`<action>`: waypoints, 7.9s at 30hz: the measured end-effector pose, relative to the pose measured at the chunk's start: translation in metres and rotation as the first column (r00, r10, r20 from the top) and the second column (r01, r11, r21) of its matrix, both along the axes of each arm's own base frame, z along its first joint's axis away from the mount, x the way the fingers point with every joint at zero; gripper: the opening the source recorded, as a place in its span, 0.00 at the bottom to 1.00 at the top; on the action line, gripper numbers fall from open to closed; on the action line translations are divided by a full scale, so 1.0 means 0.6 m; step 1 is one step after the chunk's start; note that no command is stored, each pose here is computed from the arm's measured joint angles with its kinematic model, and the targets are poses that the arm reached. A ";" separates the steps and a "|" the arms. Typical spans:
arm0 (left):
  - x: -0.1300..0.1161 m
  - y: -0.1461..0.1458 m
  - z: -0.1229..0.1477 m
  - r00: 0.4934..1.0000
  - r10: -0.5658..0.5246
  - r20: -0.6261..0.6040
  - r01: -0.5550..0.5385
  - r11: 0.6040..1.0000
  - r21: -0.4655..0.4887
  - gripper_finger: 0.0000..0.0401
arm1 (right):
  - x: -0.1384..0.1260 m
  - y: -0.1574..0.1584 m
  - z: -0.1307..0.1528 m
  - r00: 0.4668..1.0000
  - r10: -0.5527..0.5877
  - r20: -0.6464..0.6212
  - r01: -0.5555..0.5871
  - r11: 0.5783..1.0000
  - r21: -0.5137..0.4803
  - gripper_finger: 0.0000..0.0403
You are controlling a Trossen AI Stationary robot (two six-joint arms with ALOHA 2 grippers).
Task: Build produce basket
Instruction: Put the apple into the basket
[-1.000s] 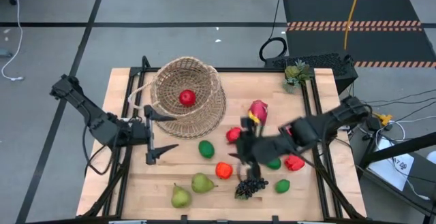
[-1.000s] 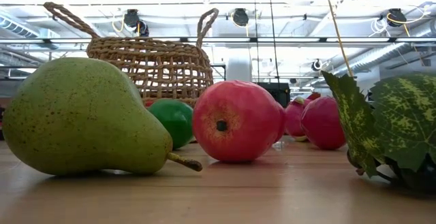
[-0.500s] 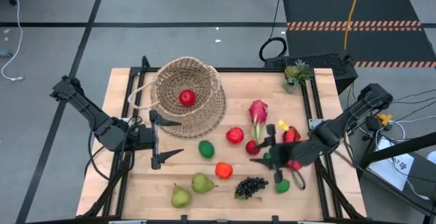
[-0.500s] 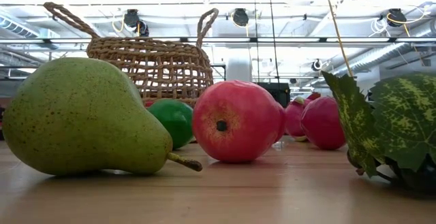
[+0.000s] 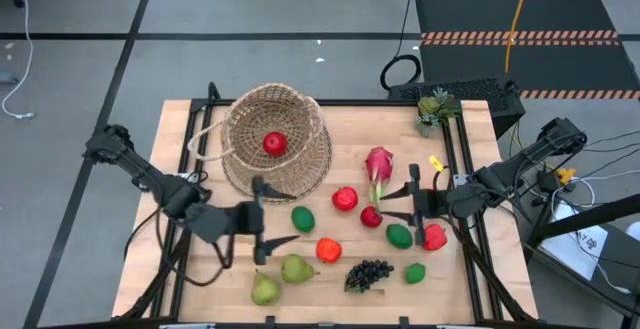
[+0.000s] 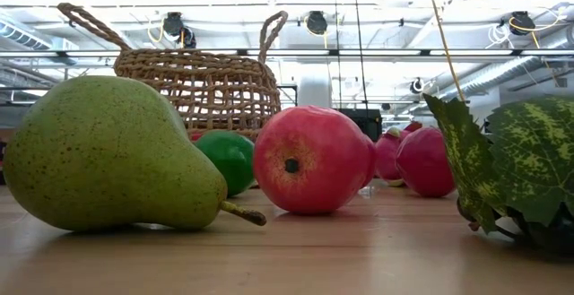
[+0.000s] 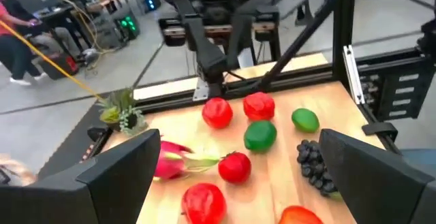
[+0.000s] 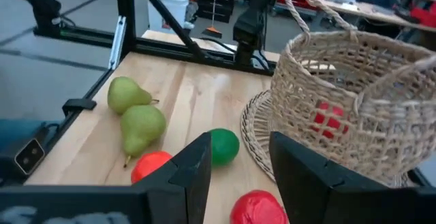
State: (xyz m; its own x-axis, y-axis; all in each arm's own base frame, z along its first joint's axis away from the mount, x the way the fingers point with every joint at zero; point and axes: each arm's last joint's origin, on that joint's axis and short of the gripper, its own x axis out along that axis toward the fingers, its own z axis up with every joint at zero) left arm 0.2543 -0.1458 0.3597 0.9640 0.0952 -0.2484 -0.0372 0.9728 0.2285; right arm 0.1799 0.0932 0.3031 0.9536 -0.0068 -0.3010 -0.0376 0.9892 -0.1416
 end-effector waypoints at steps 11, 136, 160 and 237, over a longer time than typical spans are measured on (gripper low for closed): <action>0.073 0.005 -0.051 0.969 -0.188 -0.158 0.180 0.982 -0.059 0.99 | 0.004 -0.011 0.000 0.999 -0.032 0.004 0.032 0.999 0.008 0.36; 0.203 -0.010 -0.345 0.778 -0.223 -0.587 0.248 0.968 -0.038 0.88 | 0.014 -0.028 0.005 0.994 -0.101 0.034 0.099 0.993 0.067 0.36; 0.133 0.003 -0.154 0.902 -0.203 -0.381 0.265 0.957 0.117 0.79 | 0.014 -0.028 0.005 0.995 -0.099 0.034 0.097 0.994 0.059 0.36; 0.146 -0.119 -0.284 0.871 -0.248 -0.424 0.262 0.965 -0.027 0.83 | 0.014 -0.028 0.005 0.994 -0.105 0.034 0.102 0.992 0.078 0.36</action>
